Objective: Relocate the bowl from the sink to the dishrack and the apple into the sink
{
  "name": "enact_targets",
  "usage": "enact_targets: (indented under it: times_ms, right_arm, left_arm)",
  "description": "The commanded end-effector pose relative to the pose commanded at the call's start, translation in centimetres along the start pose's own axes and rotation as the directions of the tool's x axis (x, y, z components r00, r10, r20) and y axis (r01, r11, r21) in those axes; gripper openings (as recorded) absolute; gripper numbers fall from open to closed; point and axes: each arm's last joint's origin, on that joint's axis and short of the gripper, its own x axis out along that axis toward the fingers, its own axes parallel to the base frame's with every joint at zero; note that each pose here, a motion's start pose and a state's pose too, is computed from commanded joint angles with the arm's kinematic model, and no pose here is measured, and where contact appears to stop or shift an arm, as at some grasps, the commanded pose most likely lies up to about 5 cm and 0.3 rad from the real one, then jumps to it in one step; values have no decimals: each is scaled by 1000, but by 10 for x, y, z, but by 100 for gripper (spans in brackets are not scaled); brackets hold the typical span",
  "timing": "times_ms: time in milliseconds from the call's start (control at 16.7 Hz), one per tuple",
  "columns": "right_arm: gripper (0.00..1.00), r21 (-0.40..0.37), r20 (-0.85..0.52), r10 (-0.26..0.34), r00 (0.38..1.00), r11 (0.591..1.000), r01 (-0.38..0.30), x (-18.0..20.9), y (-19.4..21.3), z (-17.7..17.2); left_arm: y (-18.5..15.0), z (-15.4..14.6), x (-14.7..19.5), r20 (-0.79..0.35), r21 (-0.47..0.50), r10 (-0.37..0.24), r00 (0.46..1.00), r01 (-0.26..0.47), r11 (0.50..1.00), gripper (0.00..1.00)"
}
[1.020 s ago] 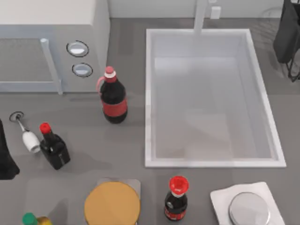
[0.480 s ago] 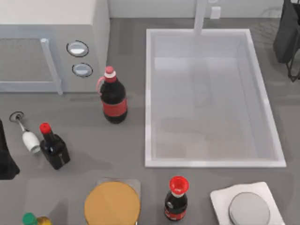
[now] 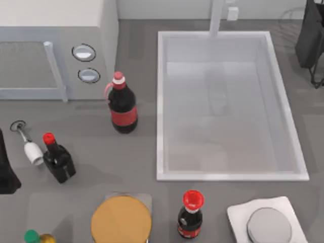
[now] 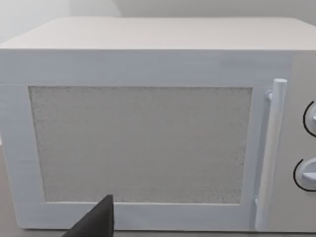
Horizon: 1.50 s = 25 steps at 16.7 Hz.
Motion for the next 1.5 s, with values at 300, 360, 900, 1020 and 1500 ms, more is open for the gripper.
enact_targets:
  times_ms: [300, 360, 900, 1020, 1500]
  right_arm:
    - [53, 0, 0, 0, 1000, 1000, 0, 0, 0, 0]
    - [60, 0, 0, 0, 1000, 1000, 0, 0, 0, 0]
    - [100, 0, 0, 0, 1000, 1000, 0, 0, 0, 0]
    - [100, 0, 0, 0, 1000, 1000, 0, 0, 0, 0]
    - [100, 1, 10, 4, 1000, 1000, -4, -16, 12, 16]
  left_arm:
    - [0, 0, 0, 0, 0, 0, 1000, 0, 1000, 100]
    - [0, 0, 0, 0, 0, 0, 1000, 0, 1000, 100]
    - [0, 0, 0, 0, 0, 0, 1000, 0, 1000, 100]
    - [0, 0, 0, 0, 0, 0, 1000, 0, 1000, 100]
    - [0, 0, 0, 0, 0, 0, 1000, 0, 1000, 100]
